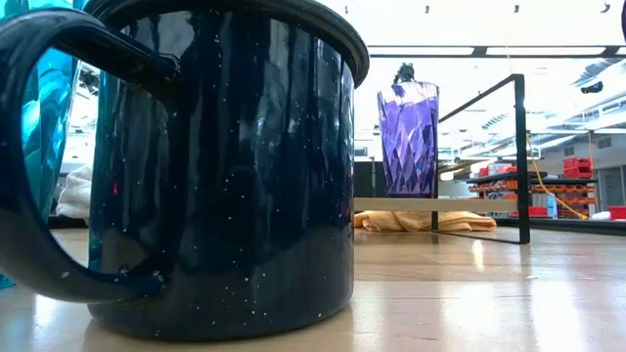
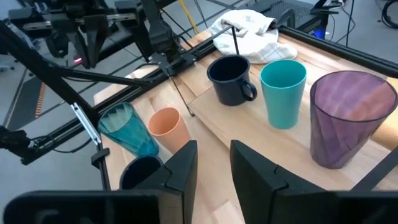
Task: Stack small to large cups/mugs on shelf
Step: Put the dark blue mug on the shelf aligned with the other dark blue mug
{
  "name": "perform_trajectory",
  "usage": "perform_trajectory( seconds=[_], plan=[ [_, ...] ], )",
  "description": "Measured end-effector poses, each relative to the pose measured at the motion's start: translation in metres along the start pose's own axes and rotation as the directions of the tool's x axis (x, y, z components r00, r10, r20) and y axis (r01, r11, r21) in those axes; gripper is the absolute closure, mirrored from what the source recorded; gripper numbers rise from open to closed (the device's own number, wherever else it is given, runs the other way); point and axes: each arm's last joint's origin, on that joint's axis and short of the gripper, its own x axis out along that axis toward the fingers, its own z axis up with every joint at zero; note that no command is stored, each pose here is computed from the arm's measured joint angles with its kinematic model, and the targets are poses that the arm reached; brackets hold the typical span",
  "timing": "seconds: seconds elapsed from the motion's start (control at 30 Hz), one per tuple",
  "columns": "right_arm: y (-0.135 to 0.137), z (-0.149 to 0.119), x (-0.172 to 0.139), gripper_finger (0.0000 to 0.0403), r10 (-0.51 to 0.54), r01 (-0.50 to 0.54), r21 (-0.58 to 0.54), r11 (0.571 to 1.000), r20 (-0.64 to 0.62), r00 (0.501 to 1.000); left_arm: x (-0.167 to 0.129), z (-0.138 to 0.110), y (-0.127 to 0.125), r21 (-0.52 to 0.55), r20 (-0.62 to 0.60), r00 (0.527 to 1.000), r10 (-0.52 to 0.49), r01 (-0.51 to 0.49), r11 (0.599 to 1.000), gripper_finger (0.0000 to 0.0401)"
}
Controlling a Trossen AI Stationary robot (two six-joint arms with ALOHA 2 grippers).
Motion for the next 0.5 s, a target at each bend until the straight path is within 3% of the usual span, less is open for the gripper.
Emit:
perform_trajectory(
  seconds=[0.5],
  plan=[
    [0.001,-0.001,0.001,0.03,0.001,-0.001,0.014,1.0,-0.014,1.0,0.014,-0.001,0.004,0.033,-0.027,0.999,0.031,-0.03,0.999,0.0358]
  ],
)
